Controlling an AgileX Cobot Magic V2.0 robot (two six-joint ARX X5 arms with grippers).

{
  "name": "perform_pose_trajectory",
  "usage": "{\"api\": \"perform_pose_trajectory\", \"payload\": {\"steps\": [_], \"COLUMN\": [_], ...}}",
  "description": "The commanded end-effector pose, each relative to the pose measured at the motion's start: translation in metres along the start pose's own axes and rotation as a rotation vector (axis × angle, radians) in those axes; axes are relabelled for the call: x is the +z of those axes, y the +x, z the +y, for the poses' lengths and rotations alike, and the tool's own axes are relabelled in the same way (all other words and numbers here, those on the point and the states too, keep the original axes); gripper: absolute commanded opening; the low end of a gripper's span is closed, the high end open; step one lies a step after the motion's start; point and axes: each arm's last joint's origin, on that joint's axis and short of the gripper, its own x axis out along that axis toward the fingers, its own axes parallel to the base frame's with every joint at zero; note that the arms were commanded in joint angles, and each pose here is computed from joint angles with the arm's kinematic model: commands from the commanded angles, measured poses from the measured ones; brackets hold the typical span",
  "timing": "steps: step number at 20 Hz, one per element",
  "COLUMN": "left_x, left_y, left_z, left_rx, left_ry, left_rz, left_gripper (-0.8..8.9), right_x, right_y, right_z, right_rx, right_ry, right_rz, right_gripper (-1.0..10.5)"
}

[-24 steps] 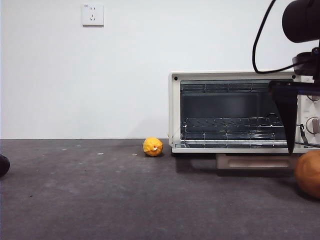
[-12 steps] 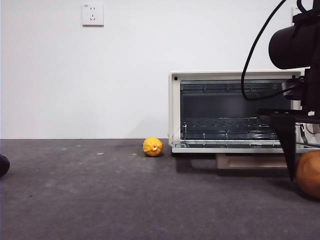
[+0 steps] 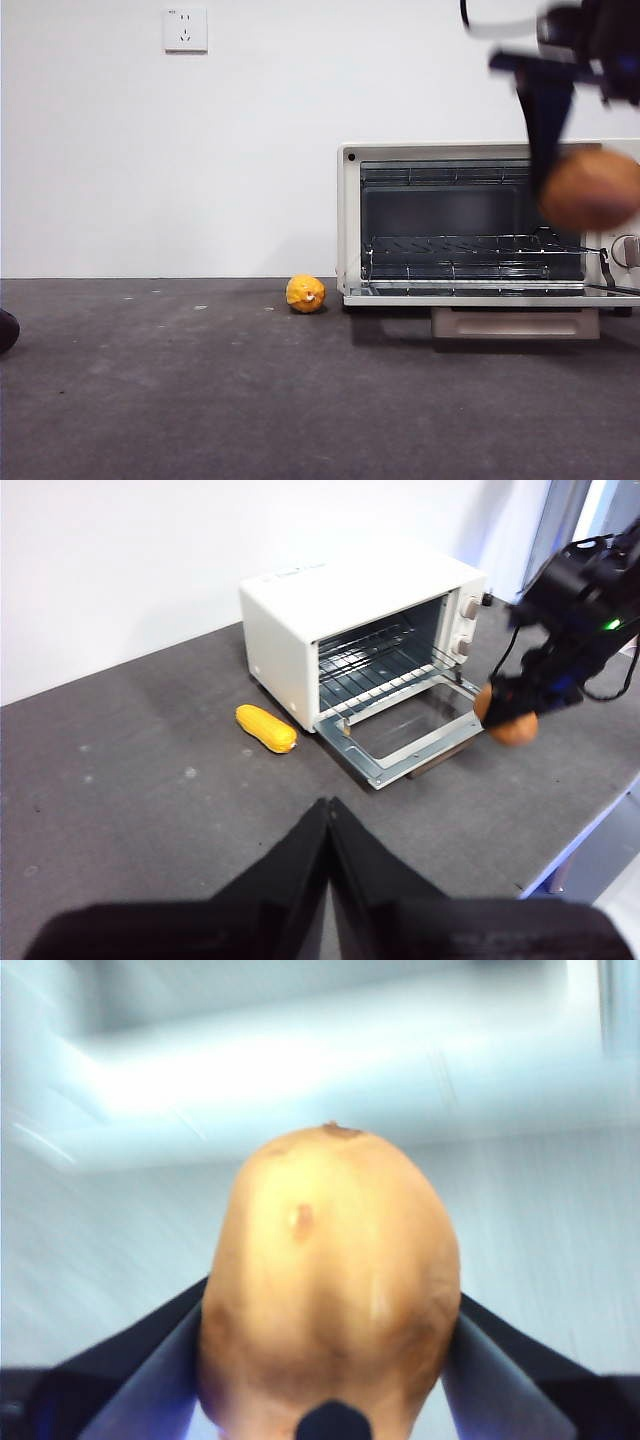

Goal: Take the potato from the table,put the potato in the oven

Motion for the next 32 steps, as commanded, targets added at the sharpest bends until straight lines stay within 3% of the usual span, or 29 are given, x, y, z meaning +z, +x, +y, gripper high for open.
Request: {"api": "perform_pose_trajectory", "payload": {"steps": [1,7,16,22,25,32], "left_x": [0.001,0.002,0.005,0.007,0.008,0.011], "left_y": [0.003,0.007,0.014,0.018,0.022,0.030], "left_z": [0.000,-0.001,-0.004,-0.005,-0.006,-0.008], "left_rx": [0.018,0.019,0.021,0.023,0.024,0.027], "left_ry": [-0.006,-0.027,-0.020,-0.017,-0.015,-0.009], "left_rz": [0.003,0.015,0.037,0.048,0.058,0.082], "left_gripper": [-0.06,-0.06,-0.06,-0.06,-0.06,-0.06], "right_x": [0.013,0.041,0.067,0.078,0.085,0.087], "right_y": [0.000,0.030,0.090,0.098,0.102,0.119], "right_z": [0.007,0.022,0.029,0.022,0.017,0.008], "right_rx": [0.037,0.094,0.107,0.032,0.035,-0.007], "right_ry": [-0.088,-0.129,-0.108,-0.058,-0.030,0.020], "right_rz": [-0.109,-0.280,-0.385,-0.474,-0.517,-0.492], "right_gripper": [1.5,1.5,1.6,1.6,1.6,1.7]}}
